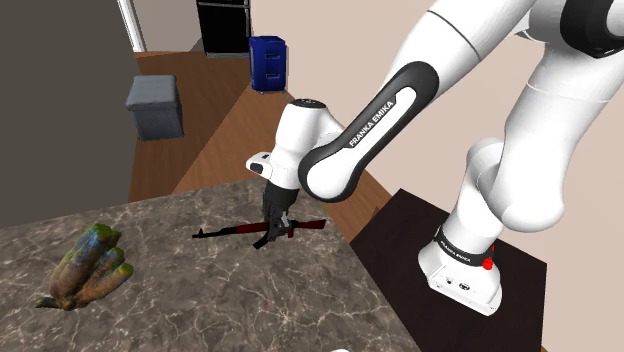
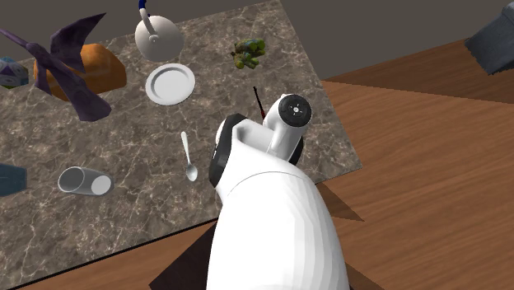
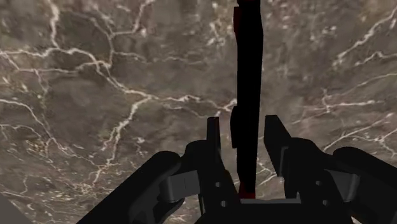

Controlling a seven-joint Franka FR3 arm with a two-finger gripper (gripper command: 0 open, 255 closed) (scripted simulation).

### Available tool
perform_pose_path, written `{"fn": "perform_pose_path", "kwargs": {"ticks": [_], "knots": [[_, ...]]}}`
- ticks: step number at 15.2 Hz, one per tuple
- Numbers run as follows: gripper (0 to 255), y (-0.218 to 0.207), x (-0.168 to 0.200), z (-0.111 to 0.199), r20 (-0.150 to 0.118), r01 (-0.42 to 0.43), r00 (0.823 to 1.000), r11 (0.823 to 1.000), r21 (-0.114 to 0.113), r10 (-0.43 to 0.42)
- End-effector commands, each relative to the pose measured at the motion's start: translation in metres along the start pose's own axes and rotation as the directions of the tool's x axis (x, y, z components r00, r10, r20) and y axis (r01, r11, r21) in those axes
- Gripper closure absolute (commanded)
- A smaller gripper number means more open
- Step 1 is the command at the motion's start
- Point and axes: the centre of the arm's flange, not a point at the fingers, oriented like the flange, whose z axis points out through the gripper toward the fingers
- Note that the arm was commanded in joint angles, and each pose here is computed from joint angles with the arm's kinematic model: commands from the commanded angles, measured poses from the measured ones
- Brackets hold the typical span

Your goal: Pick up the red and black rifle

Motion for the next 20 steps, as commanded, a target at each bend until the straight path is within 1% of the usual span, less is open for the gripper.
{"fn": "perform_pose_path", "kwargs": {"ticks": [1,8,20], "knots": [[255,0.000,0.000,0.000,0.000,0.000,1.000,1.000,0.000,0.000],[255,0.000,-0.001,0.000,0.000,0.000,1.000,1.000,0.000,0.000],[255,-0.001,0.015,-0.061,0.000,0.000,1.000,1.000,0.000,0.000]]}}
